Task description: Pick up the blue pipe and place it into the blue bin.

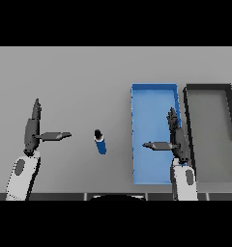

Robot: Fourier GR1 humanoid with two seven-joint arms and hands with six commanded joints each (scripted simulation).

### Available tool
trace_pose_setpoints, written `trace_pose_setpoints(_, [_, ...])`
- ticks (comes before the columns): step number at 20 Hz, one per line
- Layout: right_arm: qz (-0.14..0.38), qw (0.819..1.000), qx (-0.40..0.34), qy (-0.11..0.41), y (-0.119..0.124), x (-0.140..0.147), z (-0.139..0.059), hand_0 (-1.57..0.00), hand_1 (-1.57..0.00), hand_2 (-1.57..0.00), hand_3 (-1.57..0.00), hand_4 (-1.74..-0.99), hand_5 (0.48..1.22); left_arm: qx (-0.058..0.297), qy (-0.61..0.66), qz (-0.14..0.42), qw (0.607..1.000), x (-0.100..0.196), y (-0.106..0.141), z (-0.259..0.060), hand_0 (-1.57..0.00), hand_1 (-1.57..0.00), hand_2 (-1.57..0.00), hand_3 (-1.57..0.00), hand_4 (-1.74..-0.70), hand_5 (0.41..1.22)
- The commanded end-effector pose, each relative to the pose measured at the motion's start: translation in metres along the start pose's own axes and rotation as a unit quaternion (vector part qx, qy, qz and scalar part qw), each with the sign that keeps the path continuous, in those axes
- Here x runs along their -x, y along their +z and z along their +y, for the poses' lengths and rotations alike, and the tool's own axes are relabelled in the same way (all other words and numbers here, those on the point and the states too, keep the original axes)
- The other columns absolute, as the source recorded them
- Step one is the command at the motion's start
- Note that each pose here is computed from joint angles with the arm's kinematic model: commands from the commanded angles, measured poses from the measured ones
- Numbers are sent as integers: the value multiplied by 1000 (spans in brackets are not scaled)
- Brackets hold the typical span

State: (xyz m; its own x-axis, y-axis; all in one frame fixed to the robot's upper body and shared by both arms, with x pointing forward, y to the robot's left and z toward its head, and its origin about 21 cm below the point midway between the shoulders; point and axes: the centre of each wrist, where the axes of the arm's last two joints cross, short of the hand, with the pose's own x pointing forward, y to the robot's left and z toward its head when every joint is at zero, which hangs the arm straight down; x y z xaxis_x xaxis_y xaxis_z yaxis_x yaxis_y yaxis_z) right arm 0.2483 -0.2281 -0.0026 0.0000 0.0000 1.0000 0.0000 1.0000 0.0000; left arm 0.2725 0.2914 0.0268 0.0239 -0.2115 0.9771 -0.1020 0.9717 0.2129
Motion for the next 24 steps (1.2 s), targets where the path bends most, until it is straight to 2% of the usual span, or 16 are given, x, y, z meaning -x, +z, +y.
trace_pose_setpoints(1, [0,1000,1,0,0,0,0,1,1,1,1,-1210,594,0,0,-2,1000,0,0,0,1,1,1,1,-967,594])
trace_pose_setpoints(6, [-2,1000,2,-1,-1,-1,0,1,1,1,1,-1210,594,0,-2,-2,1000,0,-2,-2,1,1,1,1,-967,594])
trace_pose_setpoints(7, [-32,996,-25,74,0,-10,-11,1,1,1,1,-1210,594,76,-40,-24,996,-5,-1,9,1,1,1,1,-967,594])
trace_pose_setpoints(8, [-49,991,-46,117,5,-12,-14,1,1,1,1,-1206,592,121,-60,-33,990,-4,1,20,1,1,1,1,-969,595])
trace_pose_setpoints(9, [-54,986,-60,145,8,-14,-14,1,1,1,1,-1198,589,148,-74,-31,986,-3,1,26,1,1,1,1,-970,596])
trace_pose_setpoints(11, [-56,981,-77,168,10,-17,-13,1,1,1,1,-1192,587,176,-87,-36,980,-5,-3,30,1,1,1,1,-969,596])
trace_pose_setpoints(14, [-52,980,-77,179,15,-16,-17,1,1,1,1,-1187,585,201,-88,-48,974,-5,3,35,1,1,1,1,-965,593])
trace_pose_setpoints(17, [-50,981,-77,174,15,-21,-12,1,1,1,1,-1187,579,260,-83,-68,960,-14,15,30,1,1,1,1,-977,583])
trace_pose_setpoints(19, [-45,981,-76,172,11,-20,-12,1,1,1,1,-1200,580,300,-88,-55,948,-18,23,23,1,1,1,1,-989,566])
trace_pose_setpoints(24, [-48,983,-80,158,10,-22,-12,1,1,1,1,-1228,573,373,-119,-9,920,-22,45,-8,1,1,1,1,-1047,483])
